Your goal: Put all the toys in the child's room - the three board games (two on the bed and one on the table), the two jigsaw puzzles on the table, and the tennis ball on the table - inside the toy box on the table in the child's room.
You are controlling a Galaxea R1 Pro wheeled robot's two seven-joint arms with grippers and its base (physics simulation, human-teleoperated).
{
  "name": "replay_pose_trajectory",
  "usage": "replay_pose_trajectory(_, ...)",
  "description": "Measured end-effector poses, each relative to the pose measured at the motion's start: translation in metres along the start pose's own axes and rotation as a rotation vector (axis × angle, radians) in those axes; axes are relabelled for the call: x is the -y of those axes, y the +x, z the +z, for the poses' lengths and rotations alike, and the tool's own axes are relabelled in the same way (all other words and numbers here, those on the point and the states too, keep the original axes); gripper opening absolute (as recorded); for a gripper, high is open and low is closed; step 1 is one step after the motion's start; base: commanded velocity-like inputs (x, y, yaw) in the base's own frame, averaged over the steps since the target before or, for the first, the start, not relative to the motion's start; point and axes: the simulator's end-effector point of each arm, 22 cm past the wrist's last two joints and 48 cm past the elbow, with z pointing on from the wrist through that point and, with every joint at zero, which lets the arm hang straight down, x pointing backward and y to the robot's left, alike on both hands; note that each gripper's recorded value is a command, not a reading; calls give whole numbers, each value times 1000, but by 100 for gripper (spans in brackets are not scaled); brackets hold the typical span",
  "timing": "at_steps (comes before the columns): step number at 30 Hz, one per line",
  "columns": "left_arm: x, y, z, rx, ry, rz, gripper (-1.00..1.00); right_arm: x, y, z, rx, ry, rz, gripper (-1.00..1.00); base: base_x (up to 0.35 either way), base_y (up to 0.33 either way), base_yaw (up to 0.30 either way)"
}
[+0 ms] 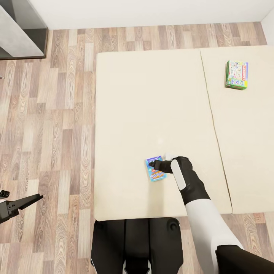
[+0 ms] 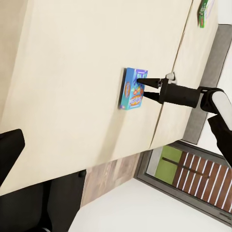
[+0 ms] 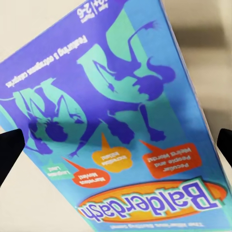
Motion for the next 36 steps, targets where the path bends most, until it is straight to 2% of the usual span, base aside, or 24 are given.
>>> replay_pose_trajectory(36, 0, 0, 0, 1, 0, 0, 100, 0, 0, 0, 0, 0, 1, 100, 0, 0, 0)
